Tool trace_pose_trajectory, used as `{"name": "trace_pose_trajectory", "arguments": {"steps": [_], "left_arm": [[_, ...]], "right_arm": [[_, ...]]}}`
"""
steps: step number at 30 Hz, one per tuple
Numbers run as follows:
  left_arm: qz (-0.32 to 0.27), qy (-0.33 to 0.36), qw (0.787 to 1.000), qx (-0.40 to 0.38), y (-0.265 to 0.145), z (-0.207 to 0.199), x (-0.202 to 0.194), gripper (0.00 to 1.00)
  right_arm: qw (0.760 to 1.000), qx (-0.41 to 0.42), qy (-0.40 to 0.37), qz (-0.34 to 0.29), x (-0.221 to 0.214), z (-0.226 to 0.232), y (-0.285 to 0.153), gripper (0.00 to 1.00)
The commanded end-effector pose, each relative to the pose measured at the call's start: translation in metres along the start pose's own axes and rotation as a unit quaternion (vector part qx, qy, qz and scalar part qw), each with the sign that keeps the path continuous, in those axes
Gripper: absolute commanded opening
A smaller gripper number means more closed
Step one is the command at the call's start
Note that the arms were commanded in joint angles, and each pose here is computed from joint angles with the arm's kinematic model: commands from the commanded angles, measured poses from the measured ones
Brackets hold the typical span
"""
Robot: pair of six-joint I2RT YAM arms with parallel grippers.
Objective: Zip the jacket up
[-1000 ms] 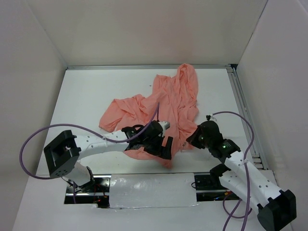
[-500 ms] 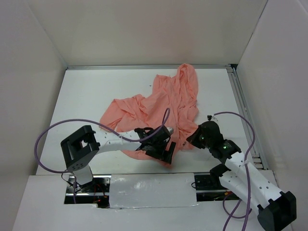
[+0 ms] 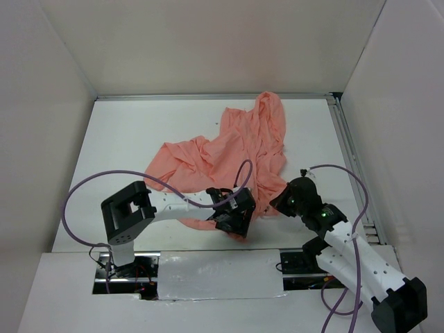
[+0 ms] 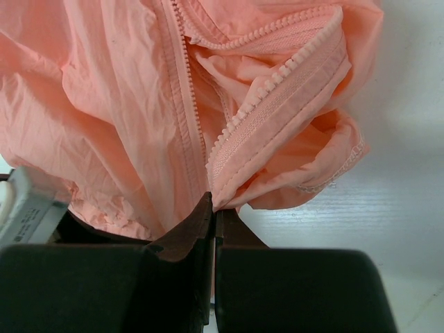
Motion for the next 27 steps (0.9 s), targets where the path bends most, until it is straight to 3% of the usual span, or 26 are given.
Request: {"name": "trace_pose_trajectory", "arguments": {"steps": [1, 5, 9, 17, 27], "left_arm": [[-0.019, -0.022, 0.999, 0.04, 0.002, -0.002, 0.001, 0.72], [-0.009, -0.029, 0.998, 0.058, 0.01, 0.002, -0.001, 0.52], [-0.005, -0.022, 0.998, 0.056, 0.013, 0.0, -0.004, 0.43], [0.01, -0.008, 0.999, 0.049, 0.013, -0.007, -0.014, 0.51], [0.021, -0.009, 0.999, 0.033, 0.013, -0.014, -0.014, 0.54]], "right_arm": [[1.0, -0.006, 0.01, -0.013, 0.001, -0.002, 0.0, 0.0], [1.0, -0.009, 0.009, -0.016, 0.001, -0.003, -0.001, 0.0], [1.0, -0.012, 0.01, -0.014, -0.001, -0.004, -0.001, 0.0], [1.0, -0.02, 0.013, -0.013, -0.003, -0.007, 0.001, 0.0], [1.0, -0.025, 0.011, -0.008, -0.003, -0.008, 0.002, 0.0]]}}
Point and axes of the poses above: each gripper's point midway between its finger pads, its own y axis out along the fingers, its own z axis along the line the jaws close on, x = y × z, the point moved 9 cm from there along -y, back along the fingers, and after that the axes turned 14 degrees about -y, right-handed, at the moved point
